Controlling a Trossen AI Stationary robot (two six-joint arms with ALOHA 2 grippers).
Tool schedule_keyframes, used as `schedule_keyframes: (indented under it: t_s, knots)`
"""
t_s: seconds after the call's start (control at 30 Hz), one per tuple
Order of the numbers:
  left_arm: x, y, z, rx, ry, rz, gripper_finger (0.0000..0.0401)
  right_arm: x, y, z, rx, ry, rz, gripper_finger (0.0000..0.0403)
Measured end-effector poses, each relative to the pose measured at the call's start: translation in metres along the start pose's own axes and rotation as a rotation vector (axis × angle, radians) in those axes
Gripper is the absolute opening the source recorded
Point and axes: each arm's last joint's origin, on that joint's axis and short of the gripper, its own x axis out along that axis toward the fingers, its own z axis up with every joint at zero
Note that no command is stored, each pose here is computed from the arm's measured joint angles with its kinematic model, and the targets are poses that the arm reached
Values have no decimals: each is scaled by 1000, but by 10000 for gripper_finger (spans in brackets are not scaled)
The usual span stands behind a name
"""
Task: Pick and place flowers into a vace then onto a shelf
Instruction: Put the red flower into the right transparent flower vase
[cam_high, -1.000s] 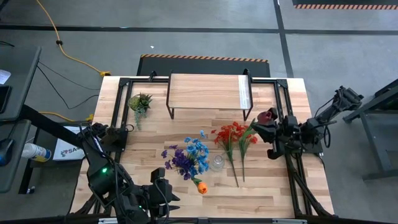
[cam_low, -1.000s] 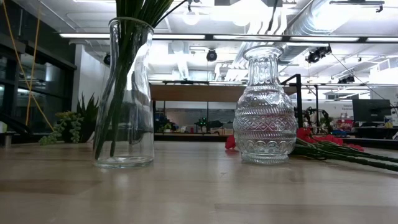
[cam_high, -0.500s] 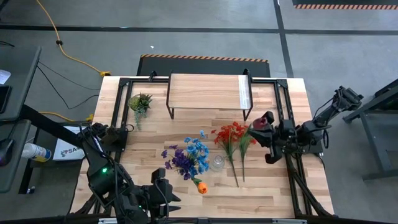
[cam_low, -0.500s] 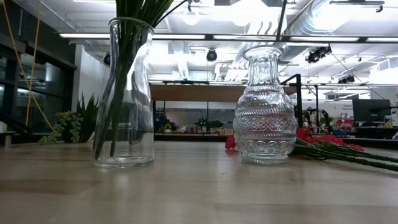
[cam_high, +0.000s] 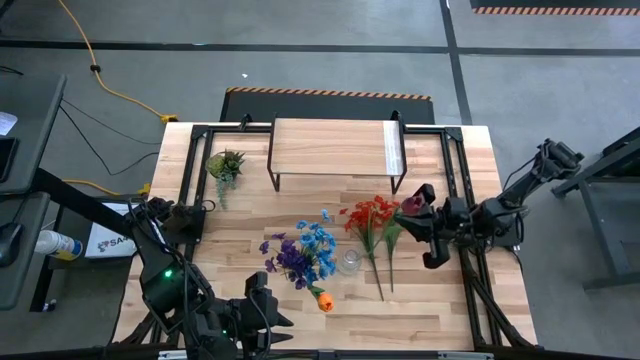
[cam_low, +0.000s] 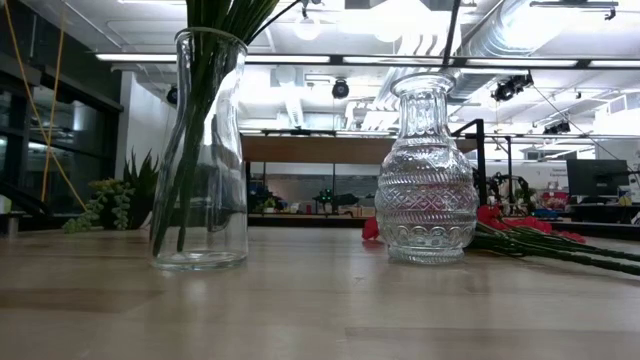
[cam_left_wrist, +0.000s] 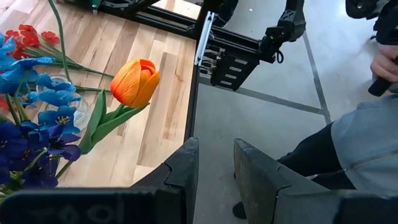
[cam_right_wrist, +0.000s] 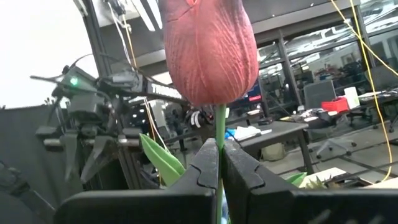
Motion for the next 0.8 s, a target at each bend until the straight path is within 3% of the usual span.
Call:
schedule_keyframes:
  t_s: [0.8]
  knots:
    - [0, 0, 0, 1, 2, 0, 134, 7, 2, -29, -114, 109, -52, 0]
